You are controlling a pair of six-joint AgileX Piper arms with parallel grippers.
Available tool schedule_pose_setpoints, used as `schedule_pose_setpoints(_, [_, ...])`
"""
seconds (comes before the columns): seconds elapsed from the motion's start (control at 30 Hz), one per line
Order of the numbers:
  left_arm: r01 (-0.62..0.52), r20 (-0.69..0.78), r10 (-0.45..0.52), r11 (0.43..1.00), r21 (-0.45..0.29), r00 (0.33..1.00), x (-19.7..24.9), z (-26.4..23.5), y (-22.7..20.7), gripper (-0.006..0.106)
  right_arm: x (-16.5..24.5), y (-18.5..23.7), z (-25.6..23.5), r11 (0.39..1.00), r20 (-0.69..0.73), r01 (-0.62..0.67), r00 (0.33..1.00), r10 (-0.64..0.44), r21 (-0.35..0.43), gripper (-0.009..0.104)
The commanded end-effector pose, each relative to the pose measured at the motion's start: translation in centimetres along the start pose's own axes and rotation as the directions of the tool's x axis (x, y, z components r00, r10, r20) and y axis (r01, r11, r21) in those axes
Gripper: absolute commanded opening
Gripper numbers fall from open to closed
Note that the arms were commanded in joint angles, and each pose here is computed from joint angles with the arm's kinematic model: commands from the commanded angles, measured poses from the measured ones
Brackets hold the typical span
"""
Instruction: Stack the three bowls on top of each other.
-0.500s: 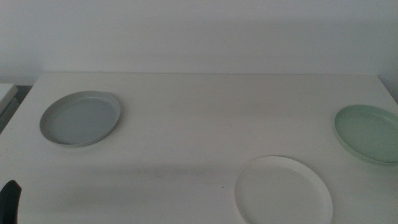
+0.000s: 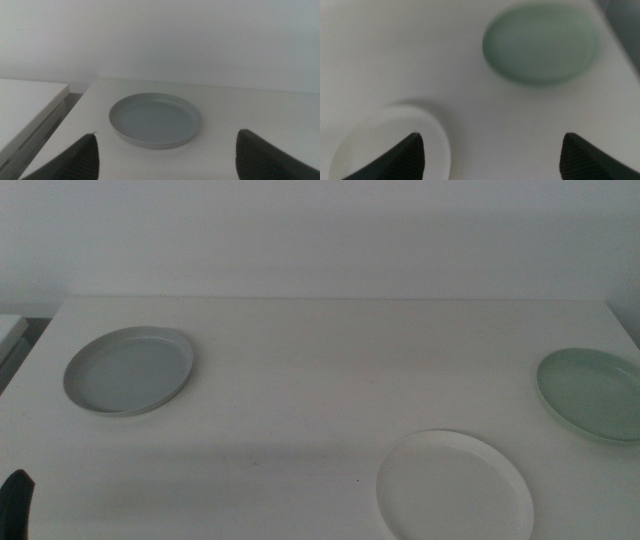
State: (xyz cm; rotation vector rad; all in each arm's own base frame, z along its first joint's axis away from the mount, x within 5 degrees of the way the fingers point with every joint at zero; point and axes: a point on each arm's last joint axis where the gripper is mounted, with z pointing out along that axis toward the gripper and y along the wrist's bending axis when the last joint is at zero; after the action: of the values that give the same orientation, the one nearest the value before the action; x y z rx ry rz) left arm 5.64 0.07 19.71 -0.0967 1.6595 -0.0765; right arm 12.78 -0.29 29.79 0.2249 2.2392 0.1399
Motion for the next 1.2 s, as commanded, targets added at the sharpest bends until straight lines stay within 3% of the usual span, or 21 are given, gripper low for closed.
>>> schedule_pose_setpoints(0.0, [0.001,0.018,-0.001,1.000,0.003,1.000,-0.2,0.0,0.0,0.094,-1.3,0.3,1.3,1.000,-0.161,-0.029,0.987,0.029,0.001,0.093])
schedule_pose_setpoints(0.2, [0.001,0.018,-0.001,1.000,0.003,1.000,-0.2,0.0,0.0,0.094,-2.1,0.6,5.5,0.995,-0.369,-0.102,0.924,0.097,0.005,0.093])
schedule_pose_setpoints(0.3, [0.001,0.018,-0.001,1.000,0.003,1.000,-0.2,0.0,0.0,0.094,-2.0,0.7,7.4,0.995,-0.428,-0.102,0.900,0.083,-0.021,0.093])
schedule_pose_setpoints(0.4, [0.001,0.018,-0.001,1.000,0.003,1.000,-0.2,0.0,0.0,0.094,-1.6,1.1,9.4,0.993,-0.546,-0.104,0.836,0.057,-0.055,0.093])
schedule_pose_setpoints(0.5, [0.001,0.018,-0.001,1.000,0.003,1.000,-0.2,0.0,0.0,0.094,-0.8,2.0,12.2,0.998,-0.636,-0.047,0.772,0.005,-0.049,0.093])
schedule_pose_setpoints(0.77, [0.001,0.018,-0.001,1.000,0.003,1.000,-0.2,0.0,0.0,0.094,2.9,5.8,18.1,0.997,-0.714,0.075,0.696,-0.068,-0.022,0.091])
schedule_pose_setpoints(0.9, [0.001,0.018,-0.001,1.000,0.003,1.000,-0.2,0.0,0.0,0.094,4.4,6.2,20.1,0.997,-0.735,0.080,0.675,-0.061,-0.010,0.080])
schedule_pose_setpoints(1.0, [0.001,0.018,-0.001,1.000,0.003,1.000,-0.2,0.0,0.0,0.094,5.1,6.1,21.1,0.997,-0.746,0.081,0.664,-0.051,0.003,0.066])
schedule_pose_setpoints(1.17, [0.001,0.018,-0.001,1.000,0.003,1.000,-0.2,0.0,0.0,0.094,5.6,5.9,21.5,0.996,-0.761,0.085,0.647,-0.047,0.010,0.030])
